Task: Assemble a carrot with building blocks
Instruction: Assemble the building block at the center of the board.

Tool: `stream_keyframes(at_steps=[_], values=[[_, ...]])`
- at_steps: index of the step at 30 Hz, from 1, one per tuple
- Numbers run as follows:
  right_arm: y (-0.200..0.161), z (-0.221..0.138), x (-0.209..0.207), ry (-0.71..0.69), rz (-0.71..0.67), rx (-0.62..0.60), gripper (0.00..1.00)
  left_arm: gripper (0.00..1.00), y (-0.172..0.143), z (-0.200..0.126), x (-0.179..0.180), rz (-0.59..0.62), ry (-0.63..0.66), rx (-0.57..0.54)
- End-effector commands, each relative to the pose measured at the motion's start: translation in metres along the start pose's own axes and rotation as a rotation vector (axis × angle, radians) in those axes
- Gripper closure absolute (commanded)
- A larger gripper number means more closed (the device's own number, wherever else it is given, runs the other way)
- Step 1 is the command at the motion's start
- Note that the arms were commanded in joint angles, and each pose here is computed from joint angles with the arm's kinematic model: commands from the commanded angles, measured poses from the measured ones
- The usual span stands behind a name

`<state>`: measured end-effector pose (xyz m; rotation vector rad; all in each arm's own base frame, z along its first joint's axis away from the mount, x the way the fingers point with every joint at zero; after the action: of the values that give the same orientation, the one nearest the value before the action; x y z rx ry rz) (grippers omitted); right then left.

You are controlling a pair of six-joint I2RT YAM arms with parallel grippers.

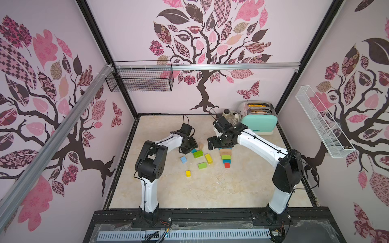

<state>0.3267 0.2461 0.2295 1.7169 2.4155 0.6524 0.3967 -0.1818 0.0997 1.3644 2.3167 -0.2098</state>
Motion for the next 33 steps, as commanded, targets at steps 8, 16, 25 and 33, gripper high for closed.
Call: stream_keyframes(at_steps=[8,16,25,33], values=[[0.005,-0.021,-0.002,-0.012,-0.014,-0.04,0.01,0.33,-0.004,-0.065,-0.02,0.078,-0.095,-0.092],[-0.003,-0.043,-0.007,-0.021,0.006,-0.068,0.01,0.65,-0.067,-0.051,-0.035,0.161,-0.139,0.031],[-0.018,-0.05,-0.013,-0.025,0.021,-0.064,0.01,0.71,-0.082,-0.029,-0.022,0.133,-0.082,0.051],[-0.021,-0.05,-0.013,-0.018,0.022,-0.06,0.01,0.61,-0.078,-0.013,-0.012,0.135,0.019,0.046]])
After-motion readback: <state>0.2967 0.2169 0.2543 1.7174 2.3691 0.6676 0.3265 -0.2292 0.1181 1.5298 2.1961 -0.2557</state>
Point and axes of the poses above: each gripper's point midway between its finger pads, its own z axis out along the fingers, its own x axis along the line the jaws close on, y = z × x, the point moved 7 cm from there along -z, back along the fingers, and after that the axes turned 7 degrees about -z, right-handed, at the moved point
